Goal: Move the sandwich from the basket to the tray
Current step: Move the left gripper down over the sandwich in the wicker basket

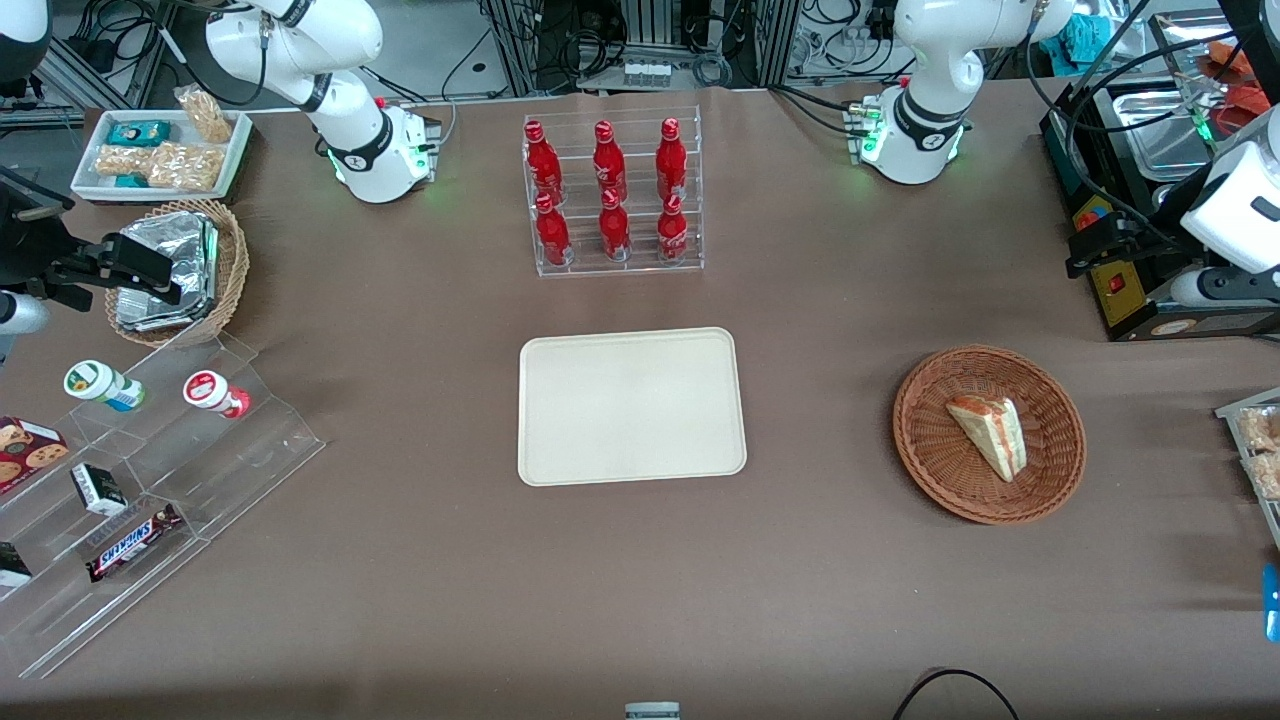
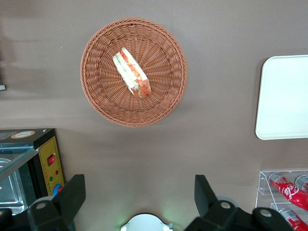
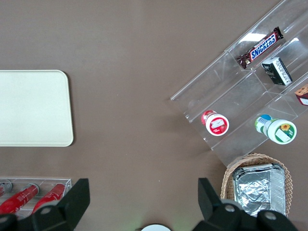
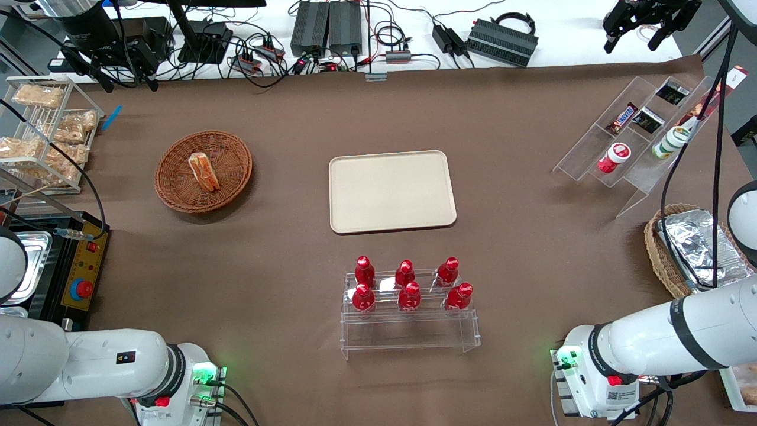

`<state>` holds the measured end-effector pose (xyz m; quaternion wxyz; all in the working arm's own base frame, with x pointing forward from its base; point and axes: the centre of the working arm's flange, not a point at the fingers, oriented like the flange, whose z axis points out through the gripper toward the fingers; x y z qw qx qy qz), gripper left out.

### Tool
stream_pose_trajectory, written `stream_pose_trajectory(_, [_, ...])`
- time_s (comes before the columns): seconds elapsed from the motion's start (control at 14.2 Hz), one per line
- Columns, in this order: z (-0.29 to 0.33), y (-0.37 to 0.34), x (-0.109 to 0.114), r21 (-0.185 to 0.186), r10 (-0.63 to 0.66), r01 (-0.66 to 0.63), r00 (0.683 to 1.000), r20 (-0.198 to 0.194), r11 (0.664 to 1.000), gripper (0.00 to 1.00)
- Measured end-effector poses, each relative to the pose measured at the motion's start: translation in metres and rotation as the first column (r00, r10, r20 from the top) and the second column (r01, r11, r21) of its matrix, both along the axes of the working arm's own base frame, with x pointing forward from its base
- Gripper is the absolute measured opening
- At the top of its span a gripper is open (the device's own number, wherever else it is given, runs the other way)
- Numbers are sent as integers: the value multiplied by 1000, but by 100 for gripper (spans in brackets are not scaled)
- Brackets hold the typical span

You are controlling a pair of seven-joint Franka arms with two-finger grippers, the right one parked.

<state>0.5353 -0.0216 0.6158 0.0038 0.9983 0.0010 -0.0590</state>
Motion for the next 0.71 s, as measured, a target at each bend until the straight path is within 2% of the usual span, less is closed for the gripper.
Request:
stream_pose_trajectory(0.21, [-15, 2, 2, 3, 2, -2, 1000, -31, 1000, 100])
stream_pose_trajectory(0.35, [-50, 6, 11, 17, 6, -4, 995, -96, 1000, 100])
stream_pose_trajectory(0.42, [-76, 10, 19, 38, 7, -2, 992, -125, 999, 100])
stream_pose_trajectory(0.56, [-140, 17, 36, 70, 2, 6, 992, -126, 998, 100])
stream_pose_trajectory(0.71, [-205, 28, 38, 70, 8, -2, 996, -92, 998, 100])
